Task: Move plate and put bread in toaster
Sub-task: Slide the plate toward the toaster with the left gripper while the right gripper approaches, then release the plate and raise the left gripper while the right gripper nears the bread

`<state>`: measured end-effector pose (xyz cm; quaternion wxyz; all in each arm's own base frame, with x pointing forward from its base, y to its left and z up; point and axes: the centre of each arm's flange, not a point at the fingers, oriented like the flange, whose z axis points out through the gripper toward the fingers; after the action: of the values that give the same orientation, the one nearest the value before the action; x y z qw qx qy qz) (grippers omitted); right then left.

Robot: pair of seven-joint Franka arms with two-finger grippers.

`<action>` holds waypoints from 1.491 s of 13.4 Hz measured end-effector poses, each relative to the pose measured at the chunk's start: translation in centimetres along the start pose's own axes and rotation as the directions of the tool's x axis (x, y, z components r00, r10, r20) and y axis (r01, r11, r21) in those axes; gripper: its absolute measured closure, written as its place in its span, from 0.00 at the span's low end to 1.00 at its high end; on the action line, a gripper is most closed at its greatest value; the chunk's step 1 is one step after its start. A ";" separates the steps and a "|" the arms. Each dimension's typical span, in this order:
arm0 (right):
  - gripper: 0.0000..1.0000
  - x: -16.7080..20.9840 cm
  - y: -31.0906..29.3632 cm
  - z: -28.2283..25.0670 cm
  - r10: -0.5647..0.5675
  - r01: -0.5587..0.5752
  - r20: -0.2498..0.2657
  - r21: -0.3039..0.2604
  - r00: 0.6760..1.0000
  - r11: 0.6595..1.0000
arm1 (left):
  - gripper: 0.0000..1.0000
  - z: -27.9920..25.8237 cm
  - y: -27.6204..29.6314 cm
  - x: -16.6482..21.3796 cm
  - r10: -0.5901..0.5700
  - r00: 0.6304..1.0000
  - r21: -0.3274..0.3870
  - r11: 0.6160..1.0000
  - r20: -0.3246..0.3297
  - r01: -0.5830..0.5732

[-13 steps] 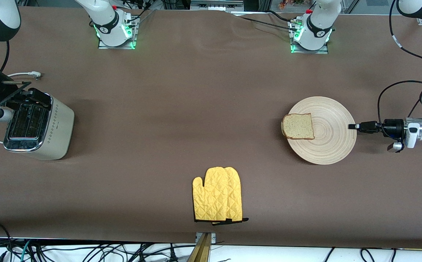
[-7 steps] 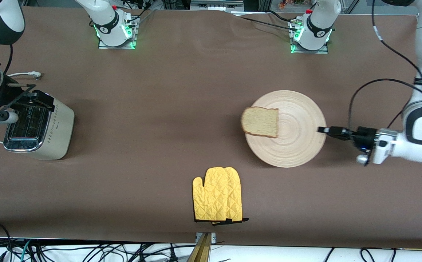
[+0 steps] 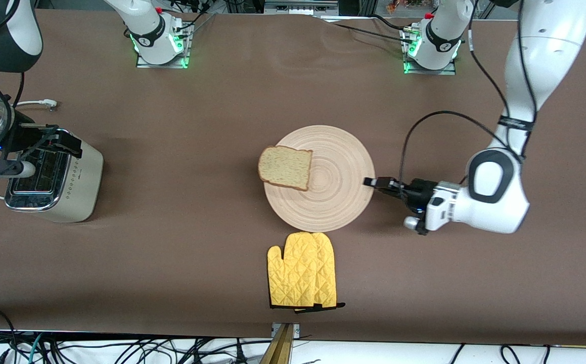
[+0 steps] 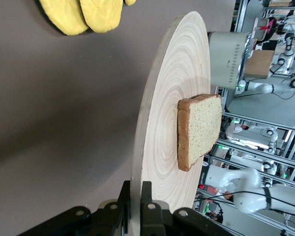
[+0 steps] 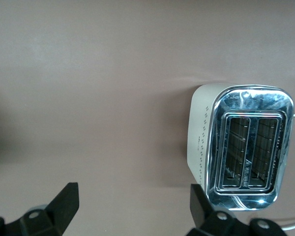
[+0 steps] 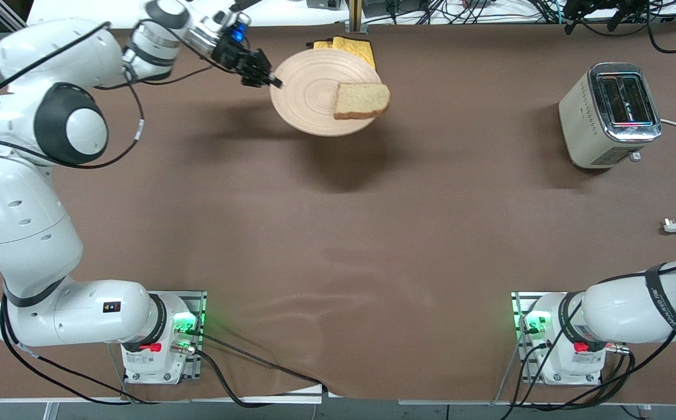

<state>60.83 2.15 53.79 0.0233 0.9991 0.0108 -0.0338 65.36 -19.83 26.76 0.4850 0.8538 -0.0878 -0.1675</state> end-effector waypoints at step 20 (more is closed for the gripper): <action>0.00 2.6 -10.4 18.1 0.023 -0.110 0.202 0.431 0.979 0.896 | 0.22 11.3 -4.9 -0.5 0.095 0.995 0.088 0.992 0.003 -0.095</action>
<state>62.00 11.76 35.11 -0.2006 0.9703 -0.0335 -0.1308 60.62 -26.19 17.33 0.4545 0.8692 -0.1353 -0.1398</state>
